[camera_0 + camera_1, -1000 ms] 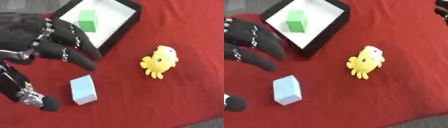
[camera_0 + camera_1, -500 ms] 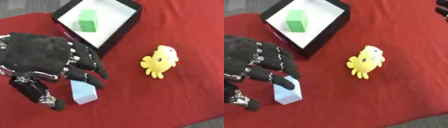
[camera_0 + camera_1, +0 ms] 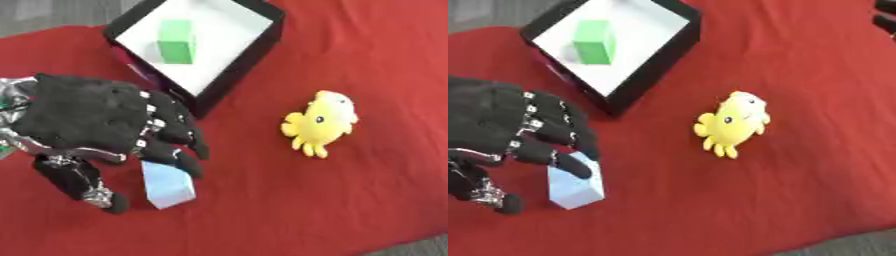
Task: Pick up objects on the table and place them in the box.
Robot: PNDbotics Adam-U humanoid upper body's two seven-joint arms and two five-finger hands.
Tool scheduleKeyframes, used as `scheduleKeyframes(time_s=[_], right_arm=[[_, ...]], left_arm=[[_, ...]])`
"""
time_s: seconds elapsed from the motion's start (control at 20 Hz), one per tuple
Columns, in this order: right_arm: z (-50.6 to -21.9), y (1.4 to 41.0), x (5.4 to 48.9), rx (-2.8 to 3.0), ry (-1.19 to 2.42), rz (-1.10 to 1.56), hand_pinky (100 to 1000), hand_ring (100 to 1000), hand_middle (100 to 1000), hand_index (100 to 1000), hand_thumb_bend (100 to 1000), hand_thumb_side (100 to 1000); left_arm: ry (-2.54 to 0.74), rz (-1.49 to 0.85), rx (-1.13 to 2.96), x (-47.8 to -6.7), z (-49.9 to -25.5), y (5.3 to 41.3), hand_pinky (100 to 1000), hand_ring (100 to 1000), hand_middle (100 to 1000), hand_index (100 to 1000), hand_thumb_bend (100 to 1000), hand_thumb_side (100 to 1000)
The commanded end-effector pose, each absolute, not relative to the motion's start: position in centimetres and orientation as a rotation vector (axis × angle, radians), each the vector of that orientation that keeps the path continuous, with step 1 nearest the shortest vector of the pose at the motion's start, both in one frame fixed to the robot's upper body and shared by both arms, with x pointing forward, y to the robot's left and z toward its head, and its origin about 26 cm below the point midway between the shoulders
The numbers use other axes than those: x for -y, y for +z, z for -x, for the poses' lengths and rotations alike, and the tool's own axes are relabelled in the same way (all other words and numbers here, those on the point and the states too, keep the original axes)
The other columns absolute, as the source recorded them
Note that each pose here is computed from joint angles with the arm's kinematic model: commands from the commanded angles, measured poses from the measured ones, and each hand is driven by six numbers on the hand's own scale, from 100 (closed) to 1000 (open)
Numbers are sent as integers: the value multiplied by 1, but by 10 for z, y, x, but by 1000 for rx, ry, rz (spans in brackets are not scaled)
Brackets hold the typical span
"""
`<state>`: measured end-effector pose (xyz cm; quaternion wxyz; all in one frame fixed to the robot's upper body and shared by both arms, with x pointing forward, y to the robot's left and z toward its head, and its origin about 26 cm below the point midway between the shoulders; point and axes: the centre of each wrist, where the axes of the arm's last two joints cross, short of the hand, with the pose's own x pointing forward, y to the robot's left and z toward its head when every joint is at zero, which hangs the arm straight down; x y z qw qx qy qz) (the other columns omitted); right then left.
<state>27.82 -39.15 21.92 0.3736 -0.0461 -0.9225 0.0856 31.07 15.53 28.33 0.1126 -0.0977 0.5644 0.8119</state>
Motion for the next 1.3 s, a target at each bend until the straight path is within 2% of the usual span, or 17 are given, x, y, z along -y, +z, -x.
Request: scheduleKeyframes(time_s=[0.05, 0.8, 1.0, 1.25, 1.3], right_arm=[[-276, 232, 392, 2390, 262, 129, 905, 857, 837, 959, 100, 602], [-278, 233, 389, 2396, 284, 108, 904, 851, 835, 959, 100, 606], [-279, 234, 388, 2397, 290, 103, 904, 854, 839, 959, 100, 614], [-279, 235, 388, 2399, 293, 99, 903, 856, 841, 959, 100, 620], [-279, 235, 388, 2400, 294, 98, 903, 856, 841, 959, 100, 620]], left_arm=[[2407, 237, -1014, -157, -313, 286, 860, 838, 800, 856, 733, 100], [2412, 272, -984, -149, -318, 278, 856, 836, 802, 857, 788, 100], [2428, 272, -972, -148, -322, 273, 861, 845, 826, 867, 787, 100], [2471, 272, -916, -150, -326, 262, 865, 843, 808, 853, 766, 100], [2480, 272, -906, -150, -327, 259, 865, 842, 804, 848, 820, 100]])
